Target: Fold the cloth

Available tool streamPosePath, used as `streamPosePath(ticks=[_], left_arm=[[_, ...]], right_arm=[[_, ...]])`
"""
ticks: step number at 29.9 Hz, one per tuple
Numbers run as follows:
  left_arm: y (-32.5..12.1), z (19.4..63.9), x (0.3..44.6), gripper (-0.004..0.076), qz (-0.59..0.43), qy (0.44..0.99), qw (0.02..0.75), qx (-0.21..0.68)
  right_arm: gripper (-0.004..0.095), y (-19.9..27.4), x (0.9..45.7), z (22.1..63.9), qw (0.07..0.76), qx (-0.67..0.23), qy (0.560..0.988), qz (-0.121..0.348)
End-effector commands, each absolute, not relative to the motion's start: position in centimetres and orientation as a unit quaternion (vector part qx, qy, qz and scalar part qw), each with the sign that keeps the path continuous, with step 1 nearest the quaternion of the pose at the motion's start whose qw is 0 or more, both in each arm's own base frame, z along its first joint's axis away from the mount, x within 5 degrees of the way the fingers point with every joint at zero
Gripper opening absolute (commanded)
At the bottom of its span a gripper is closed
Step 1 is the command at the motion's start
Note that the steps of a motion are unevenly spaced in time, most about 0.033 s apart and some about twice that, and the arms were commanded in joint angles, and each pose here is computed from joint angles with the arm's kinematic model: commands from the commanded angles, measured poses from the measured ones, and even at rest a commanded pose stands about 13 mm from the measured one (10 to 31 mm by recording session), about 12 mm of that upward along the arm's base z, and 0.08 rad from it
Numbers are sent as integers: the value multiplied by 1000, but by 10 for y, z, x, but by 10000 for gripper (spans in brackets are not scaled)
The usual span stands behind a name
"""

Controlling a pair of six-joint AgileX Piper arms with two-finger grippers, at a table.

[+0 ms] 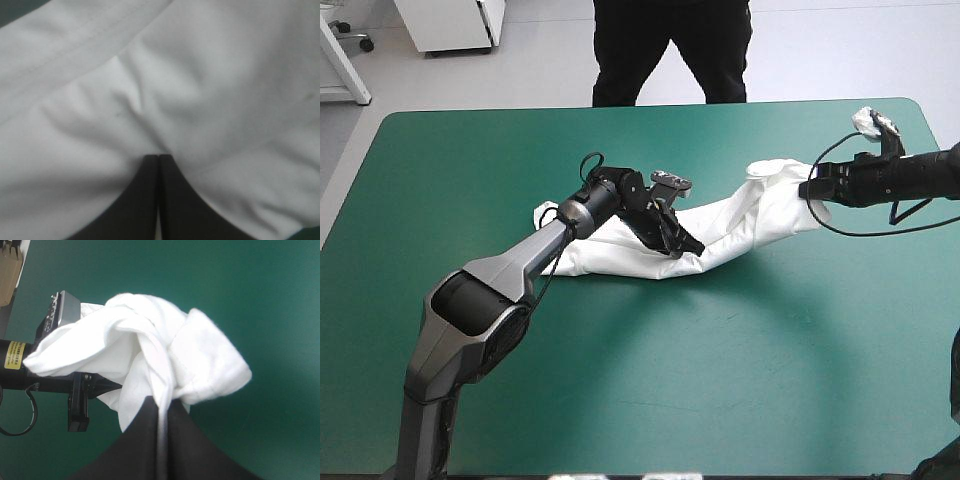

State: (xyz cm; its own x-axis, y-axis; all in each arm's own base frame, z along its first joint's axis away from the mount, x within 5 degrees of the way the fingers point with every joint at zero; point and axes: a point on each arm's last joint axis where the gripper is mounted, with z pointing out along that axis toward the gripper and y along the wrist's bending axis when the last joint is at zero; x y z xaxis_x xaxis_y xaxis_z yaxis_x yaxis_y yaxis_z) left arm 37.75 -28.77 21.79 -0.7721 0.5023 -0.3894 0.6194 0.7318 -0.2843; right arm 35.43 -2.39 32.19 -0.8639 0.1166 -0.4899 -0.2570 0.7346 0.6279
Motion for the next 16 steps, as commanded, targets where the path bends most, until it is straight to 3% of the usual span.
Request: streamPosePath(ticks=[1,6,16], left_arm=[[-289,259,373,-9,-228,904,195,304],[-280,284,373,-9,-188,900,218,326],[-221,423,328,-9,-84,887,334,308]], right_arm=[[-17,-19,345,354,298,-54,872,384],[-17,-18,345,354,298,-54,872,385],[-17,10,347,369,307,-82,849,423]])
